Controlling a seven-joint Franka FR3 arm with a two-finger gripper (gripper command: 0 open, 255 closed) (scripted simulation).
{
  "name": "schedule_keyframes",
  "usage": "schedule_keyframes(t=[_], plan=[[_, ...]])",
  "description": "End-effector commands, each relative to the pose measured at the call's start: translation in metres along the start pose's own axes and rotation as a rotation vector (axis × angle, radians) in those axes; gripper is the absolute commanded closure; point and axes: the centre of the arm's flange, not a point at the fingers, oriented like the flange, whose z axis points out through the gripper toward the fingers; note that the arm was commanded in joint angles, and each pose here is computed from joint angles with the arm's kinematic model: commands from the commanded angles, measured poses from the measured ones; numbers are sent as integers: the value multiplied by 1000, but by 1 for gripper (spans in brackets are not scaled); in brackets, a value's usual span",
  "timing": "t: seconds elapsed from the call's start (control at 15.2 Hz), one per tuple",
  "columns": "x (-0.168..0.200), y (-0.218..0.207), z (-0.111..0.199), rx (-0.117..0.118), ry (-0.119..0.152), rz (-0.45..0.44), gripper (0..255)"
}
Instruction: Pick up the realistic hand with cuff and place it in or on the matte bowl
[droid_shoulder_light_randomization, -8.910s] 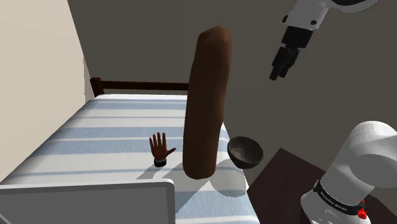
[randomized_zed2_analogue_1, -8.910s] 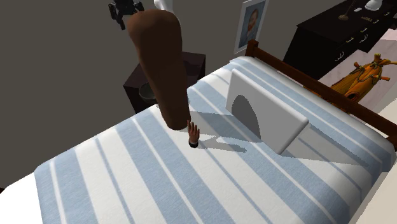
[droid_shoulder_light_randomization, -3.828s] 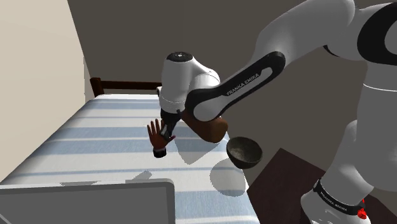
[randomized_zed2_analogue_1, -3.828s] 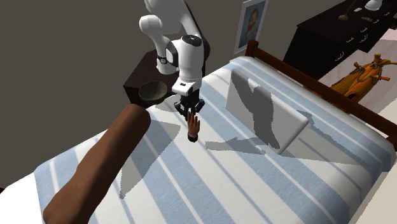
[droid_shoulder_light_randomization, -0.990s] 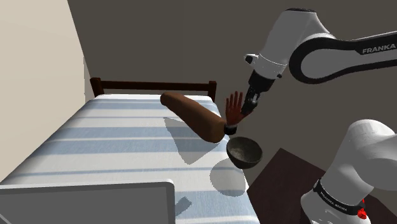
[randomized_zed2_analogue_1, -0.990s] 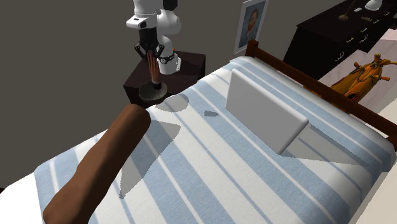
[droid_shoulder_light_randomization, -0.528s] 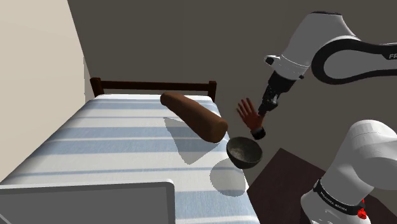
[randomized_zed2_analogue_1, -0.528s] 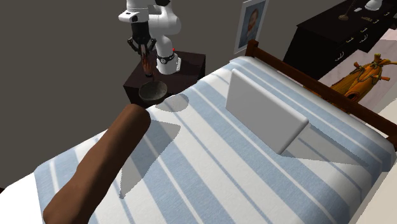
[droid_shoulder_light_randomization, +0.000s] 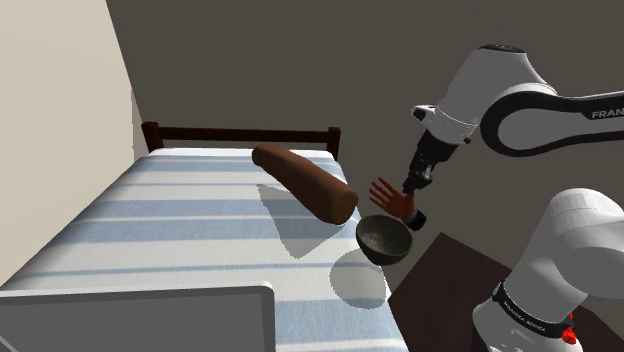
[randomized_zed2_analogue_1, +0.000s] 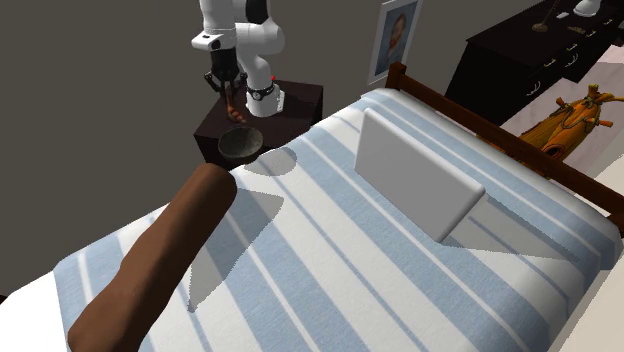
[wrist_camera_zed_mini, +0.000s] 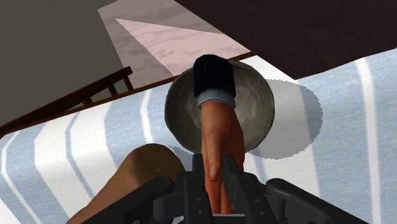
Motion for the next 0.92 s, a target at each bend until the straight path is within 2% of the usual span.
schedule_keyframes(t=[0.0,0.46,0.86], plan=[[-2,-1,10,0,1,0,255],[-10,-6,46,0,1,0,255],[-10,-6,46,0,1,0,255]])
